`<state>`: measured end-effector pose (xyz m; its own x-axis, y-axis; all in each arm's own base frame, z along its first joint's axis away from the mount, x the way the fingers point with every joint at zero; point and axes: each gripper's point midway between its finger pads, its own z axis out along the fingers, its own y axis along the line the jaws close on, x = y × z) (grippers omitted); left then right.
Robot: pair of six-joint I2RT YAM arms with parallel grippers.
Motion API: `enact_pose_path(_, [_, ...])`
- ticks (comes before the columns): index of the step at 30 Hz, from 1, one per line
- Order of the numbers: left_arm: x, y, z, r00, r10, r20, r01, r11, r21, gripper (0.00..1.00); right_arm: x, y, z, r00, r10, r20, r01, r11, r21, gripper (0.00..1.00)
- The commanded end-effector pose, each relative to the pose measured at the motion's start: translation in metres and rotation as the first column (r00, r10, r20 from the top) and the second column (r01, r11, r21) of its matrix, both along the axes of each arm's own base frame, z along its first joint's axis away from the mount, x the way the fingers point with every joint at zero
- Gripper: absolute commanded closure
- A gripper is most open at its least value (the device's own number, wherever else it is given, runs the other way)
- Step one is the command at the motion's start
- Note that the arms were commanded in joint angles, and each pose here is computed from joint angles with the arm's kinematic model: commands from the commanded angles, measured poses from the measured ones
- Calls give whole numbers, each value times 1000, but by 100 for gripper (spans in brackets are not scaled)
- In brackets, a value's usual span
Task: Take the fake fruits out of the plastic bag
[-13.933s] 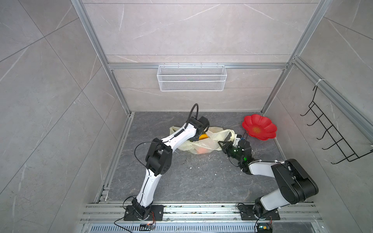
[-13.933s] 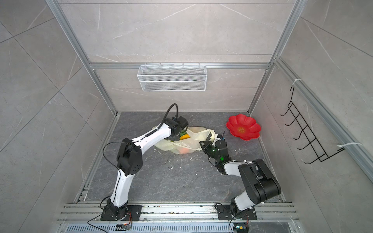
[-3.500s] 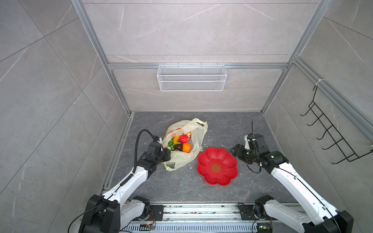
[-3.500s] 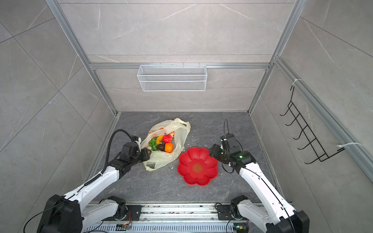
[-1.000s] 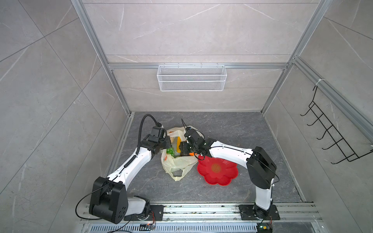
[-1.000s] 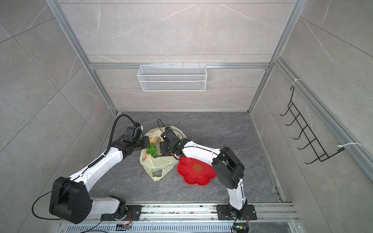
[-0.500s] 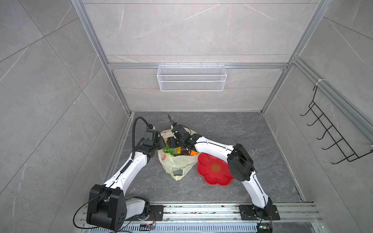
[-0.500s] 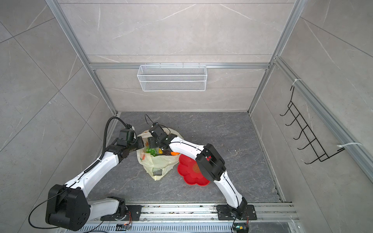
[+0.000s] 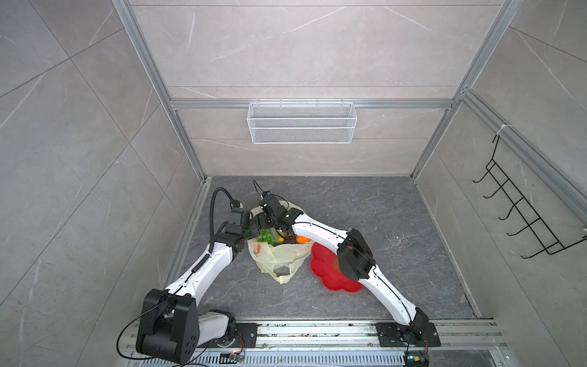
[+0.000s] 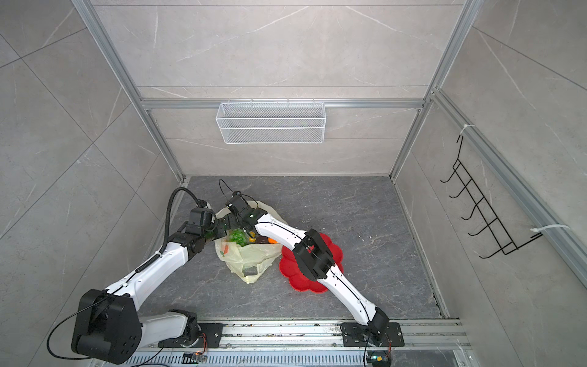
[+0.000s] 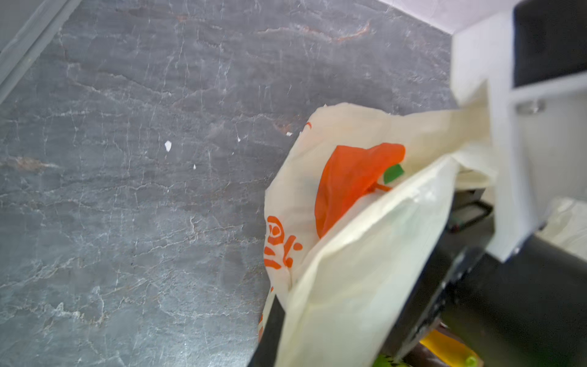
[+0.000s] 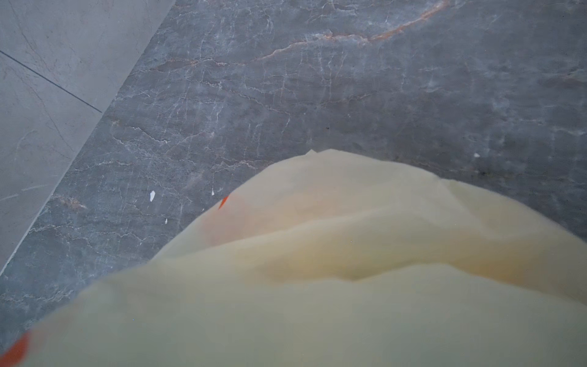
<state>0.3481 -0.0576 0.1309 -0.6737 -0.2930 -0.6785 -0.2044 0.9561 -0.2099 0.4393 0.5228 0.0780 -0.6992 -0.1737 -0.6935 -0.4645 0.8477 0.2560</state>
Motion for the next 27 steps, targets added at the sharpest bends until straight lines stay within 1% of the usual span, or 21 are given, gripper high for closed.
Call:
enact_pose_path(1, [0, 6, 8, 997, 55, 54, -55, 998, 1, 100, 3, 1, -19, 1000, 15, -21, -15, 999, -39, 5])
enact_pose_path(3, [-1, 7, 6, 997, 59, 57, -60, 998, 2, 100, 4, 0, -27, 1000, 4, -30, -6, 998, -62, 7])
enact_pose_path(4, [-1, 8, 7, 996, 63, 65, -63, 998, 5, 100, 7, 3, -20, 1000, 5, -19, -6, 999, -51, 8])
enact_pose_path(6, [-1, 10, 6, 995, 65, 70, -66, 998, 14, 100, 8, 4, -21, 1000, 10, -21, -11, 999, -53, 11])
enact_pose_path(10, [-2, 15, 4, 994, 82, 72, -85, 996, 27, 100, 6, 7, -19, 999, 21, -26, -22, 999, -39, 20])
enact_pose_path(14, [-3, 18, 8, 992, 94, 83, -97, 995, 35, 100, 0, 12, -2, 999, 38, -29, -38, 999, -3, 29])
enact_pose_path(17, [-4, 21, 7, 991, 103, 80, -107, 993, 46, 100, -9, 16, 16, 998, 59, -17, -59, 998, 11, 31])
enact_pose_path(21, [-6, 24, 9, 990, 114, 81, -119, 991, 62, 100, -28, 15, 36, 996, 87, -4, -87, 996, 0, 31])
enact_pose_path(22, [-6, 25, 10, 990, 117, 80, -122, 991, 62, 100, -32, 15, 35, 996, 90, -4, -90, 996, 3, 31])
enact_pose_path(23, [-6, 24, 10, 990, 117, 82, -122, 991, 61, 100, -35, 13, 54, 996, 93, 13, -93, 995, 32, 31])
enact_pose_path(27, [-6, 25, 9, 990, 115, 77, -121, 990, 66, 100, -54, 0, 70, 995, 101, 17, -102, 992, 68, 31])
